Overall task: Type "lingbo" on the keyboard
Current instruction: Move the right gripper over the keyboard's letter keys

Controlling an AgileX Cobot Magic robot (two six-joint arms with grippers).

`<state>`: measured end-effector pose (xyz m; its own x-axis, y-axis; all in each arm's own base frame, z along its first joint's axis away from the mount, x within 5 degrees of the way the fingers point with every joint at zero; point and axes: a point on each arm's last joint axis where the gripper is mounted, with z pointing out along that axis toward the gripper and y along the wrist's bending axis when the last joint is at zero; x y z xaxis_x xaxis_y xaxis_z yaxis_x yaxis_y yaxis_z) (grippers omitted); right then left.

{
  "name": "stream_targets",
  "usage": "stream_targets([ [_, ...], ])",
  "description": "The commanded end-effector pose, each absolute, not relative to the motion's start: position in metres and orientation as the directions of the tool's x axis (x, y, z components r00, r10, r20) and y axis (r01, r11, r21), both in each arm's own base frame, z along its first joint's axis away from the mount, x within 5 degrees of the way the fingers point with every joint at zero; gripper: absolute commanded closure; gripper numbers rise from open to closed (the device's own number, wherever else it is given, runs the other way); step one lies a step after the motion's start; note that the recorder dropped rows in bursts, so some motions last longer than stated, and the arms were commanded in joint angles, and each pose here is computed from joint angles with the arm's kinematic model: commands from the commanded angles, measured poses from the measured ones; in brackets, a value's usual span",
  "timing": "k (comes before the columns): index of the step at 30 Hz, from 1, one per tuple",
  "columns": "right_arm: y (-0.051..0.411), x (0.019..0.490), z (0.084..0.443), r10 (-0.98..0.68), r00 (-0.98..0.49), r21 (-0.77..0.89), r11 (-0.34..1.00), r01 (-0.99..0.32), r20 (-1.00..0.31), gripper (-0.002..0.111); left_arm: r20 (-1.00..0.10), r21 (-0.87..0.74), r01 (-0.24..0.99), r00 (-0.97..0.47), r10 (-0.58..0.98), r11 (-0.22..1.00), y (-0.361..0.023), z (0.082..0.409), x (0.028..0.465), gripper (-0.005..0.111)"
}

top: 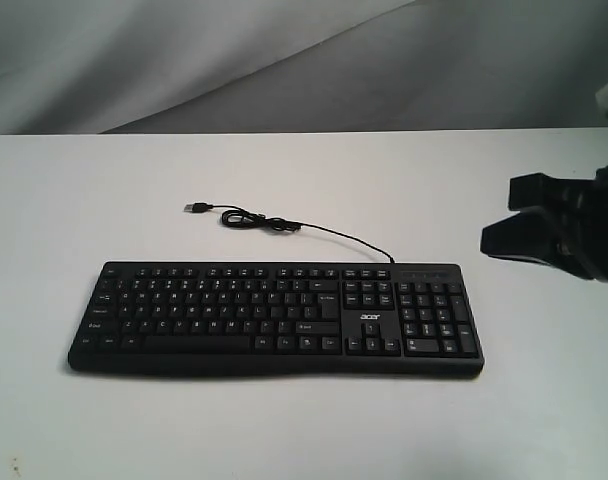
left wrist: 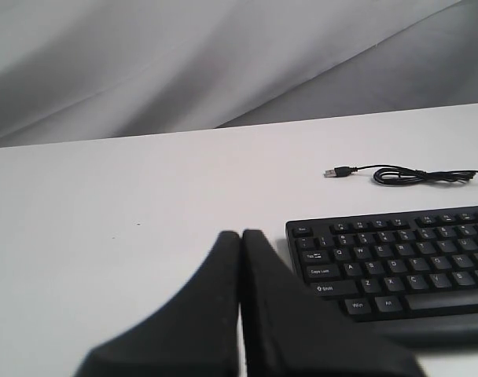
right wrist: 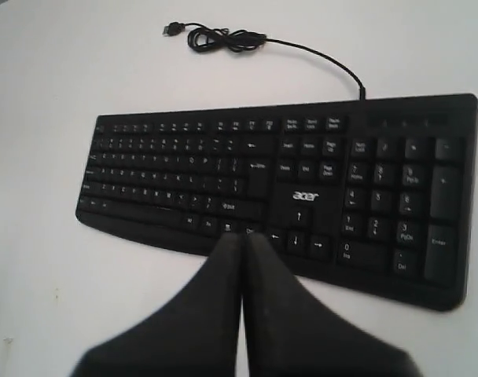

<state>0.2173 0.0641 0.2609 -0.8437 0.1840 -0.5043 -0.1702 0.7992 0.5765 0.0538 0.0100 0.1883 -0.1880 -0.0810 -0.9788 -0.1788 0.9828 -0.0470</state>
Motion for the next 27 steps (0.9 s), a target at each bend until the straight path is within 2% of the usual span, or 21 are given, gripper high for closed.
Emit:
stream_targets([
  [1,0.074,0.233,0.263,0.114,-0.824,0.536,0.806,-0.250,-0.555,0.108,-0.979,-0.059,-0.180,-0.183,-0.093,0.982,0.010,0.187,0.054,0.106],
  [10,0.138,0.265,0.282,-0.129,-0.759,0.420,0.768,-0.483,-0.638,0.108,-0.979,-0.059,-0.180,-0.183,-0.093,0.982,0.010,0.187,0.054,0.106],
  [12,0.167,0.274,0.277,-0.225,-0.748,0.379,0.750,-0.542,-0.625,0.108,-0.979,-0.059,-0.180,-0.183,-0.093,0.982,0.010,0.187,0.054,0.106],
  [19,0.258,0.294,0.227,-0.485,-0.734,0.289,0.702,-0.651,-0.475,0.108,-0.979,-0.059,-0.180,-0.183,-0.093,0.982,0.010,0.187,0.054,0.106],
  [27,0.276,0.311,0.181,-0.520,-0.765,0.273,0.727,-0.630,-0.381,0.108,-0.979,-0.059,-0.180,-0.183,-0.093,0.982,0.010,0.187,0.054,0.106],
])
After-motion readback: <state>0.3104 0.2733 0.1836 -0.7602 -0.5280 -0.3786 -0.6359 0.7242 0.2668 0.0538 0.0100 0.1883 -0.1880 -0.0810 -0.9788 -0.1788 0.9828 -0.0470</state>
